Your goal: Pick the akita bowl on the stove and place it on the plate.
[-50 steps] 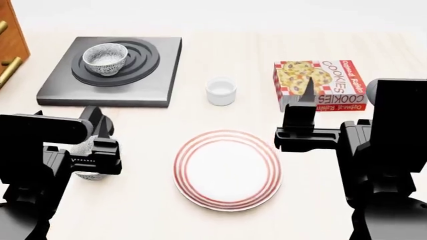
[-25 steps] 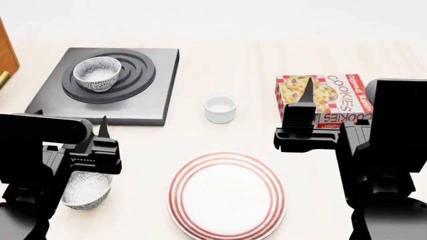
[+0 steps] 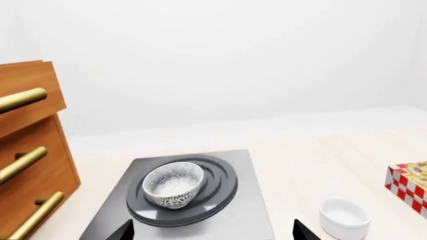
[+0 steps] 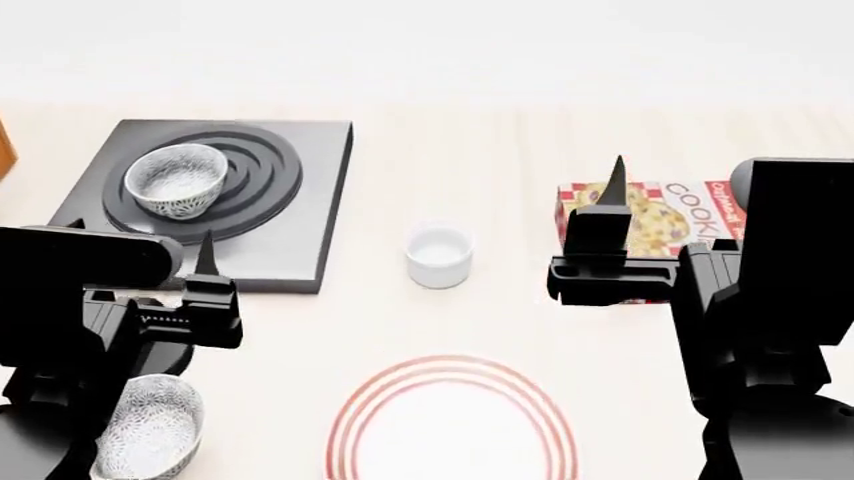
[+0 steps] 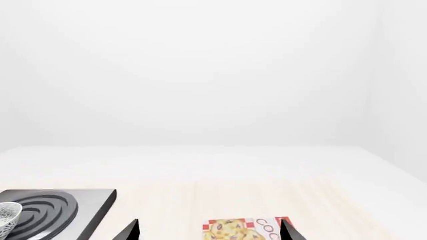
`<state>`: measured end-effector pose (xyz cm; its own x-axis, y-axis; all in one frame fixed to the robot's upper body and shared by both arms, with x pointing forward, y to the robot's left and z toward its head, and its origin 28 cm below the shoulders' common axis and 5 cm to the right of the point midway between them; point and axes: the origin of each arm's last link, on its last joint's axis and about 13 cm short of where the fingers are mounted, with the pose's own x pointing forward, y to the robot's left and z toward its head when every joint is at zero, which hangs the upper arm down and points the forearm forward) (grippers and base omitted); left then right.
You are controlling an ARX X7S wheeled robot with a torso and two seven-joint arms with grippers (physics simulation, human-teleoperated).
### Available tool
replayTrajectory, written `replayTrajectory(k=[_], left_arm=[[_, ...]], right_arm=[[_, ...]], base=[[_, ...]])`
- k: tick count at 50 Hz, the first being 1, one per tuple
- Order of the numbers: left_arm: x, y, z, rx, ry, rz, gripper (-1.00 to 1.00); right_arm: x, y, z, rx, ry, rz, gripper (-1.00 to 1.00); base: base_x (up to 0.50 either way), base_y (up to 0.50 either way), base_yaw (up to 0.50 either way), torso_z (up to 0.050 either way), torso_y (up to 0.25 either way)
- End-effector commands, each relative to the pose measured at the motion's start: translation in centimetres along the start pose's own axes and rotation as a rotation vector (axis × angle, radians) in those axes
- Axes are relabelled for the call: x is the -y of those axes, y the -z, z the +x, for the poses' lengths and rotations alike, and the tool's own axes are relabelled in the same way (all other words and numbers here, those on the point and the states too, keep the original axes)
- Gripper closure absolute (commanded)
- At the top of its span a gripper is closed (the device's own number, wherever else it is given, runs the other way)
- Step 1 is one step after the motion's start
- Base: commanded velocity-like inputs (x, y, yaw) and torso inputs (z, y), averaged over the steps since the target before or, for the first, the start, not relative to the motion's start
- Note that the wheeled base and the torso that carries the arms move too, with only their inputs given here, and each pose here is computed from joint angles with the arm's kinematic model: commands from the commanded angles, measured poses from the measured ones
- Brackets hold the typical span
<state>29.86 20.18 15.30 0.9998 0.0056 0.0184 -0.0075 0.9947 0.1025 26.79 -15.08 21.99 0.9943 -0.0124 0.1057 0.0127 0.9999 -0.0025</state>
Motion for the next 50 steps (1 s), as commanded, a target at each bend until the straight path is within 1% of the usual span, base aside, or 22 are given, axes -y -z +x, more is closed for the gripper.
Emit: replayTrajectory(k=[1,50], left_arm=[[-0.01,0.05,-0.02,-0.004,0.001,-0.002,-1.0],[-0.03,0.15,-0.06,-0.005,0.004,0.0,-1.0]], right_arm=[[0.0,0.0,-0.01,0.0,0.0,0.0,-1.0],[-0.05,-0.04,0.02,-0.003,-0.003,-0.003,-1.0]], base=[[0.21,0.0,0.0,0.0,0.0],[0.21,0.0,0.0,0.0,0.001]])
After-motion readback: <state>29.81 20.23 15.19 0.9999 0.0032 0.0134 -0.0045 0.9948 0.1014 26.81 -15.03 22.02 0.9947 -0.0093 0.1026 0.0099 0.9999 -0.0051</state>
